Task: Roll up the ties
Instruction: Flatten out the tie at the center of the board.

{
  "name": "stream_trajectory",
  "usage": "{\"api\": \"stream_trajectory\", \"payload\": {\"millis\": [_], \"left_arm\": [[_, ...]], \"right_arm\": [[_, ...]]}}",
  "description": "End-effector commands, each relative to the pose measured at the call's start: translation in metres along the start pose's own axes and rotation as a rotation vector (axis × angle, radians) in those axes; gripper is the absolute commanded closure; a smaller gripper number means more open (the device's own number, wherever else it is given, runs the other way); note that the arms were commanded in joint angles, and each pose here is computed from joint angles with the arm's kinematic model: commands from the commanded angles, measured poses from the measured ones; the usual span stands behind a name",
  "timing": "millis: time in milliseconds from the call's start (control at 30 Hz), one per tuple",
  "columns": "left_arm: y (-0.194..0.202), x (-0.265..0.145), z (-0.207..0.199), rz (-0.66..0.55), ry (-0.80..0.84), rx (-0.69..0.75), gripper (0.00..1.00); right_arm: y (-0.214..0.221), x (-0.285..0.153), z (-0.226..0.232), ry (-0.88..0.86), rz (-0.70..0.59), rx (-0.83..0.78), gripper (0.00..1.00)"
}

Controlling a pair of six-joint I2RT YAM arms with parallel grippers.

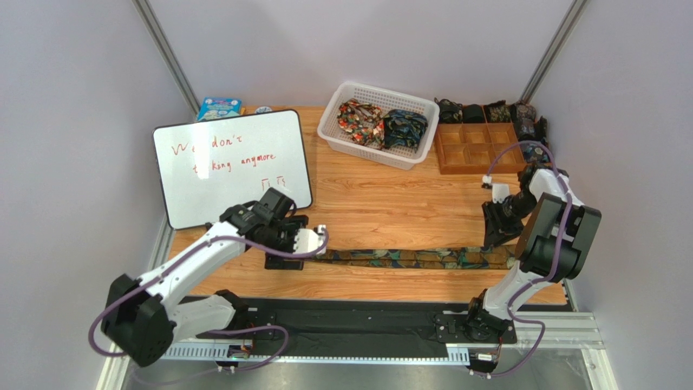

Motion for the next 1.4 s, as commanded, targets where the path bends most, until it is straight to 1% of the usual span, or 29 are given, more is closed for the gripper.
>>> {"api": "stream_trajectory", "payload": {"millis": [0, 67, 133, 233, 333, 367, 433, 467, 533, 667, 733, 767, 833, 867, 933, 967, 1033, 1067, 1100, 1133, 1167, 1200, 1233, 1300, 1367], "left_arm": [[-0.030, 0.012, 0.026, -0.077, 0.025, -0.083, 0.01], [-0.032, 0.025, 0.032, -0.053, 0.062, -0.090, 0.00], [-0.030, 0.041, 0.032, -0.011, 0.090, -0.078, 0.01], [-0.028, 0.059, 0.027, 0.015, 0.119, -0.064, 0.01], [-0.029, 0.070, 0.021, 0.032, 0.135, -0.057, 0.06], [-0.030, 0.074, 0.019, 0.039, 0.139, -0.046, 0.11], [-0.027, 0.083, 0.018, 0.061, 0.139, -0.049, 0.18], [-0.028, 0.085, 0.020, 0.062, 0.133, -0.054, 0.26], [-0.029, 0.091, 0.026, 0.072, 0.109, -0.062, 0.30], [-0.031, 0.097, 0.039, 0.086, 0.052, -0.074, 0.46], [-0.034, 0.099, 0.045, 0.088, 0.035, -0.081, 0.50], [-0.034, 0.099, 0.046, 0.089, 0.036, -0.087, 0.56], [-0.038, 0.099, 0.047, 0.085, 0.038, -0.094, 0.63], [-0.040, 0.099, 0.046, 0.083, 0.040, -0.085, 0.71], [-0.041, 0.098, 0.047, 0.090, 0.028, -0.064, 0.76], [-0.041, 0.098, 0.047, 0.092, 0.024, -0.064, 0.77], [-0.043, 0.095, 0.045, 0.084, 0.040, -0.069, 0.73], [-0.044, 0.092, 0.045, 0.078, 0.044, -0.072, 0.65], [-0.049, 0.084, 0.044, 0.058, 0.043, -0.074, 0.59], [-0.050, 0.078, 0.044, 0.047, 0.041, -0.086, 0.49], [-0.052, 0.071, 0.044, 0.029, 0.041, -0.089, 0.45], [-0.057, 0.057, 0.042, -0.005, 0.039, -0.087, 0.44], [-0.055, 0.050, 0.044, -0.017, 0.029, -0.092, 0.43], [-0.052, 0.035, 0.042, -0.034, 0.018, -0.087, 0.43], [-0.044, 0.027, 0.044, -0.023, 0.006, -0.073, 0.44]], "right_arm": [[-0.017, -0.020, 0.025, 0.008, -0.073, -0.170, 0.60], [-0.015, -0.016, 0.031, 0.011, -0.049, -0.193, 0.60], [-0.010, -0.005, 0.035, 0.026, -0.012, -0.209, 0.60], [-0.005, 0.013, 0.034, 0.050, 0.026, -0.224, 0.60], [-0.004, 0.027, 0.026, 0.065, 0.046, -0.219, 0.61], [-0.009, 0.030, 0.021, 0.084, 0.036, -0.222, 0.62], [-0.014, 0.037, 0.013, 0.092, 0.055, -0.213, 0.63], [-0.019, 0.039, 0.010, 0.099, 0.050, -0.204, 0.63], [-0.026, 0.041, 0.004, 0.106, 0.058, -0.185, 0.65], [-0.048, 0.041, -0.012, 0.140, 0.047, -0.169, 0.66], [-0.055, 0.039, -0.019, 0.158, 0.046, -0.170, 0.67], [-0.061, 0.037, -0.022, 0.167, 0.037, -0.172, 0.67], [-0.065, 0.035, -0.027, 0.180, 0.032, -0.175, 0.67], [-0.067, 0.033, -0.027, 0.182, 0.028, -0.180, 0.67], [-0.067, 0.027, -0.026, 0.185, 0.015, -0.189, 0.68], [-0.066, 0.024, -0.022, 0.178, 0.012, -0.194, 0.68], [-0.067, 0.013, -0.015, 0.168, -0.027, -0.215, 0.66], [-0.063, 0.007, -0.009, 0.151, -0.032, -0.220, 0.65], [-0.066, 0.001, 0.000, 0.108, -0.073, -0.232, 0.61], [-0.072, -0.018, 0.008, 0.113, -0.139, -0.263, 0.59], [-0.070, -0.028, 0.017, 0.087, -0.160, -0.271, 0.58], [-0.074, -0.038, 0.029, 0.048, -0.217, -0.291, 0.55], [-0.080, -0.059, 0.040, 0.054, -0.288, -0.324, 0.53], [-0.081, -0.076, 0.066, -0.012, -0.349, -0.358, 0.50], [-0.084, -0.091, 0.093, -0.057, -0.387, -0.384, 0.50]]}}
Point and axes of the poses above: each gripper's point midway between its finger pads, its own x axis out along the fingers, its own z axis along the line the jaws close on, y = z × x, the point moved 3 cm from there along -x, back along the fingers, and after that the axes turned 1 degree about -x, right-handed, at the moved point
